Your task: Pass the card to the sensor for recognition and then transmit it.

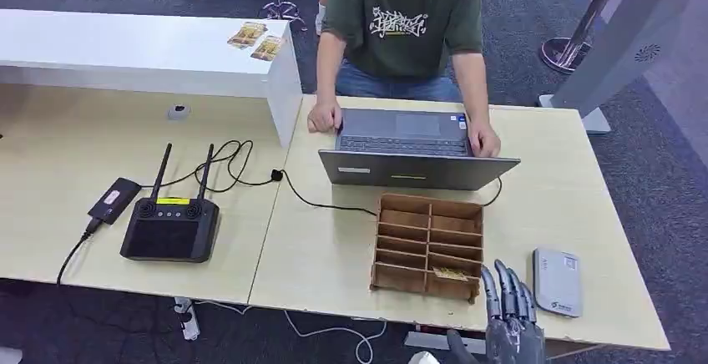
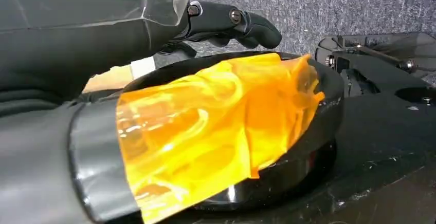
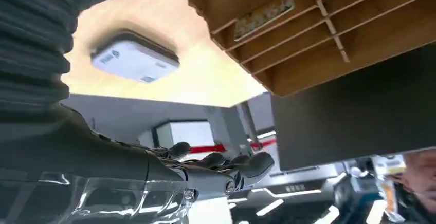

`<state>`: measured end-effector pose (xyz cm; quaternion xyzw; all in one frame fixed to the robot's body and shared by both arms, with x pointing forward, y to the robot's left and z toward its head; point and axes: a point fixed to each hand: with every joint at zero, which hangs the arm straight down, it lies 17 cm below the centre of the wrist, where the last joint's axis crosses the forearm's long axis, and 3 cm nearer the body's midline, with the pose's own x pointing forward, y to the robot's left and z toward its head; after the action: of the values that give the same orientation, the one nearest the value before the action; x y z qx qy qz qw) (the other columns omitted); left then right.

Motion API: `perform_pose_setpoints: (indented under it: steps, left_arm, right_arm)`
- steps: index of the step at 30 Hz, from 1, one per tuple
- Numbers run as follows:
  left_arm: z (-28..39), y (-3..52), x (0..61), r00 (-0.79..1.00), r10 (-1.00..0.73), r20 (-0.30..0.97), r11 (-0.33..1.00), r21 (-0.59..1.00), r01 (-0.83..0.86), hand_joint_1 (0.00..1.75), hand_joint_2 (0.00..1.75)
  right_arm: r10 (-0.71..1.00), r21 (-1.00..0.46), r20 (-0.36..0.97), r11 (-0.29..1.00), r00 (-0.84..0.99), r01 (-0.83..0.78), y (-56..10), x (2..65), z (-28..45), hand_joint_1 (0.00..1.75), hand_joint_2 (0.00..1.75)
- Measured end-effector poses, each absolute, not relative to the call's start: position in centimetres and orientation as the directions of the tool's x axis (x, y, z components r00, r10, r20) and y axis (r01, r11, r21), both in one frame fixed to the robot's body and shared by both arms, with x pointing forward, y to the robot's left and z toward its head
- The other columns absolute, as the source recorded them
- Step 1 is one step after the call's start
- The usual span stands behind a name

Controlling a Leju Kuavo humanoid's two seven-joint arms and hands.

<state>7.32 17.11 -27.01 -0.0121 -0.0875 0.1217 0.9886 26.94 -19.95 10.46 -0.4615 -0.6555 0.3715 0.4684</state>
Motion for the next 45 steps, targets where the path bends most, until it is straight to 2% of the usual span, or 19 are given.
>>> perform_pose_setpoints:
  steps: [8,21,36,45]
  left_arm:
    - [-27.0,17.2,7.4,0.956,0.240,0.169,0.971,-0.046,-0.236,0.00,0.00]
    - [-27.0,17.3,7.3,0.958,0.231,0.168,0.973,-0.045,-0.227,0.00,0.00]
    - [-27.0,17.3,7.4,0.958,0.231,0.169,0.973,-0.046,-0.226,0.00,0.00]
    - [-27.0,17.3,7.4,0.958,0.231,0.169,0.973,-0.046,-0.227,0.00,0.00]
  right_arm:
    - [0.965,-0.937,0.180,0.227,-0.192,0.264,-19.3,28.0,9.2,0.00,1.75]
    - [0.987,-0.970,0.037,0.073,-0.154,0.232,-21.4,29.4,6.5,0.00,1.75]
    - [0.989,-0.989,0.006,0.027,-0.145,0.144,-22.5,30.3,3.3,0.00,1.75]
    - [0.986,-0.980,-0.009,0.024,-0.165,0.199,-22.0,30.3,4.6,0.00,1.75]
